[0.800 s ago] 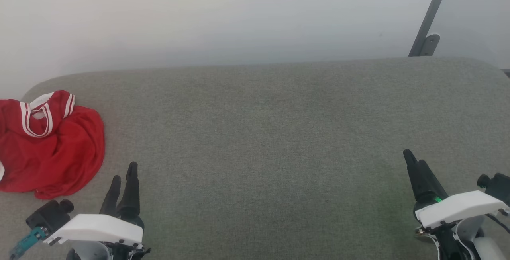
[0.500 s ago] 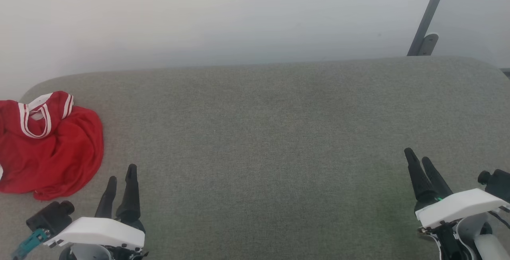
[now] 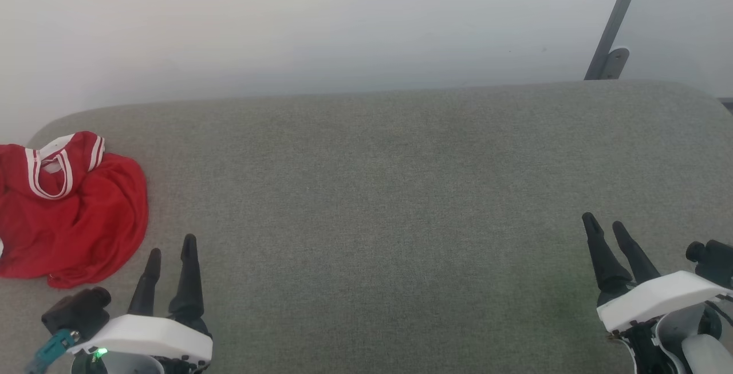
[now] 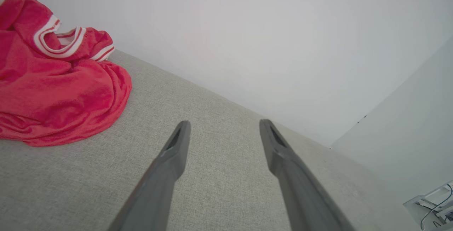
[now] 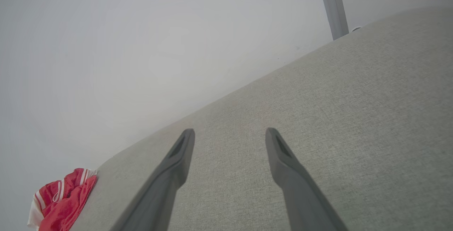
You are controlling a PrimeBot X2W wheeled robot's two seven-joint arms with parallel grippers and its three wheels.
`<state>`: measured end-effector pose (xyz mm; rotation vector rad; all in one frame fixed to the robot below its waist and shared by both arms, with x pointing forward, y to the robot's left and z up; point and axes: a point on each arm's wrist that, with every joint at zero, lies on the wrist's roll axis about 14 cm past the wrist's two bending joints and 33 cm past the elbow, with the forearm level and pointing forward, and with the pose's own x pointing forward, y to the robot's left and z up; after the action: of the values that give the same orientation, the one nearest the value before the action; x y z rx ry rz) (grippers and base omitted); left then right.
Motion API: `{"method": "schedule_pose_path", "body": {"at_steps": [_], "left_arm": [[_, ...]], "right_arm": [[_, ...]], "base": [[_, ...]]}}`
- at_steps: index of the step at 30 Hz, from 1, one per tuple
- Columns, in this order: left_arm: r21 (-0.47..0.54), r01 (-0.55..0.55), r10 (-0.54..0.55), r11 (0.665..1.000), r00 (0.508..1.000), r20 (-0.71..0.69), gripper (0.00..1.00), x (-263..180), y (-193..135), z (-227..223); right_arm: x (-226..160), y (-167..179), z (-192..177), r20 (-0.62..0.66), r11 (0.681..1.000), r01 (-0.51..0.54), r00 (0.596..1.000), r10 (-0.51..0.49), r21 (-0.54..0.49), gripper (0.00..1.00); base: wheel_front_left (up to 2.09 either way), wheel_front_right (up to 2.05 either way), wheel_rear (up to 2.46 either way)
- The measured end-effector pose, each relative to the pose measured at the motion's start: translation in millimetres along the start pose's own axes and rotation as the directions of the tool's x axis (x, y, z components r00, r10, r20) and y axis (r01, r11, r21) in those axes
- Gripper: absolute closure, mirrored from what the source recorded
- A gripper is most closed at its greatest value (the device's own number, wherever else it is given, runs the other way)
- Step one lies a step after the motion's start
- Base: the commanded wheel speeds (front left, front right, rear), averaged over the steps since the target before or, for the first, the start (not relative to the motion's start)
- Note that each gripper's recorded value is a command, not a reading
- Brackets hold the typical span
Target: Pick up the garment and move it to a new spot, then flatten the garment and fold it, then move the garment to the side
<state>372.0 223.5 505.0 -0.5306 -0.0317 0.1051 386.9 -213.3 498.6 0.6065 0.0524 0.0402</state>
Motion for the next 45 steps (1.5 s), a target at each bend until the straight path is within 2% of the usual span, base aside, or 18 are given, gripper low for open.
{"method": "schedule_pose_path", "body": {"at_steps": [20, 45], "left_arm": [[0.183, 0.033, -0.041, 0.983, 0.998, 0.041, 0.00, -2.6, -4.8, 6.8], [0.360, 0.072, -0.104, 0.930, 0.992, 0.070, 0.00, -5.7, -12.6, 12.6]], "right_arm": [[0.9, 3.6, 8.9, 0.018, 0.985, -0.030, 0.999, 0.034, -0.170, 0.00], [-0.4, 6.5, 16.9, 0.031, 0.932, -0.058, 0.997, 0.074, -0.359, 0.00]], "base": [[0.00, 0.00, 0.00], [0.00, 0.00, 0.00]]}}
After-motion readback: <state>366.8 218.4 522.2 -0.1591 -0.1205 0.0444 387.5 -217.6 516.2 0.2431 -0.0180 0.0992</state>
